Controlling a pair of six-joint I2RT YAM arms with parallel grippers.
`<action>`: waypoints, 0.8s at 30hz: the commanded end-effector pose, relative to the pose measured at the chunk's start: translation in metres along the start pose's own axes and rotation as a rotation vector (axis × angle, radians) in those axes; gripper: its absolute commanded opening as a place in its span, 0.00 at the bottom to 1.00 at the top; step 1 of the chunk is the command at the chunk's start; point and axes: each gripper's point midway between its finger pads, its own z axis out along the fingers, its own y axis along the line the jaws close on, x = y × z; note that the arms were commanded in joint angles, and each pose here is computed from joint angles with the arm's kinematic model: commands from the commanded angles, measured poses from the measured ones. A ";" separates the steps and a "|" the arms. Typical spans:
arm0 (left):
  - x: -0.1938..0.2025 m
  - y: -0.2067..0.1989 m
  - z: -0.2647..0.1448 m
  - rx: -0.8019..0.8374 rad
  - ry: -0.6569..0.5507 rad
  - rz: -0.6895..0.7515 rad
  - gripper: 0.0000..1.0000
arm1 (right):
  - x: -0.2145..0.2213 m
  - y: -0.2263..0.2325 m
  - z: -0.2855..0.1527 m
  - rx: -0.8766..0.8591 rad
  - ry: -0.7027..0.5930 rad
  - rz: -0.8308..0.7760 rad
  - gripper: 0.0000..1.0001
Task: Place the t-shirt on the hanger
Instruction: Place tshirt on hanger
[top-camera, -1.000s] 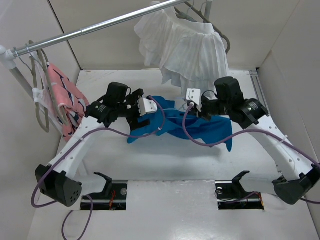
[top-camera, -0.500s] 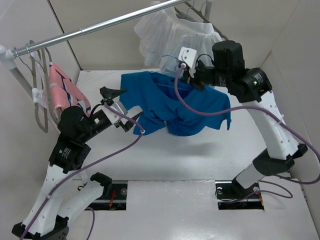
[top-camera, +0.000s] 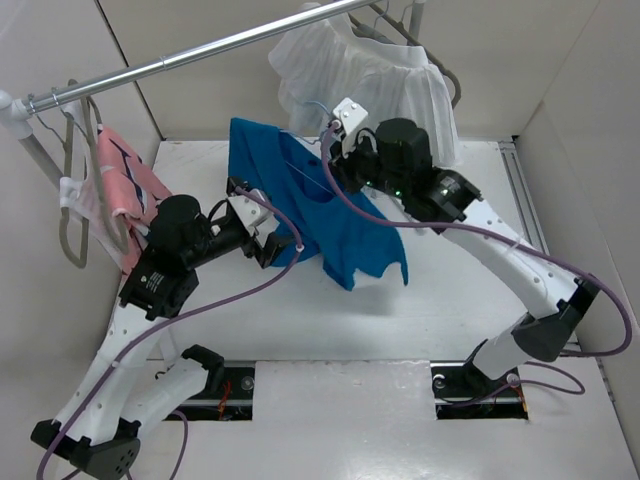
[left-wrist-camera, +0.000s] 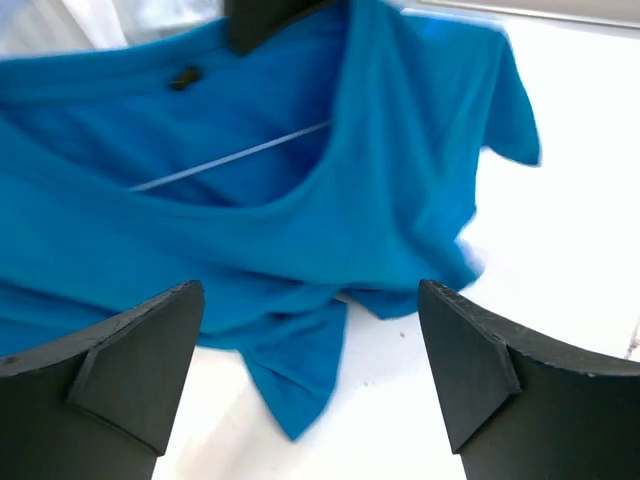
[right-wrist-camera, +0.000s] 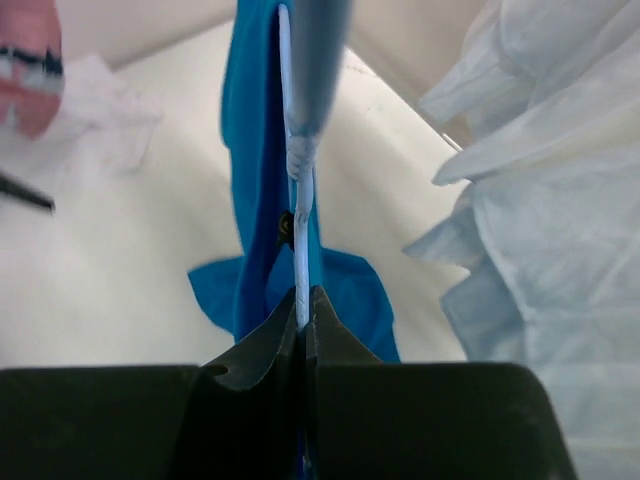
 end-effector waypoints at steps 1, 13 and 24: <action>0.004 -0.006 0.001 0.019 0.014 -0.063 0.87 | -0.076 -0.010 0.000 0.178 -0.339 0.204 0.00; 0.056 0.018 -0.013 -0.231 0.164 -0.196 1.00 | -0.030 0.007 0.103 0.385 -0.309 0.499 0.00; 0.102 0.030 0.010 -0.252 0.277 -0.181 1.00 | -0.031 0.032 0.148 0.359 -0.311 0.499 0.00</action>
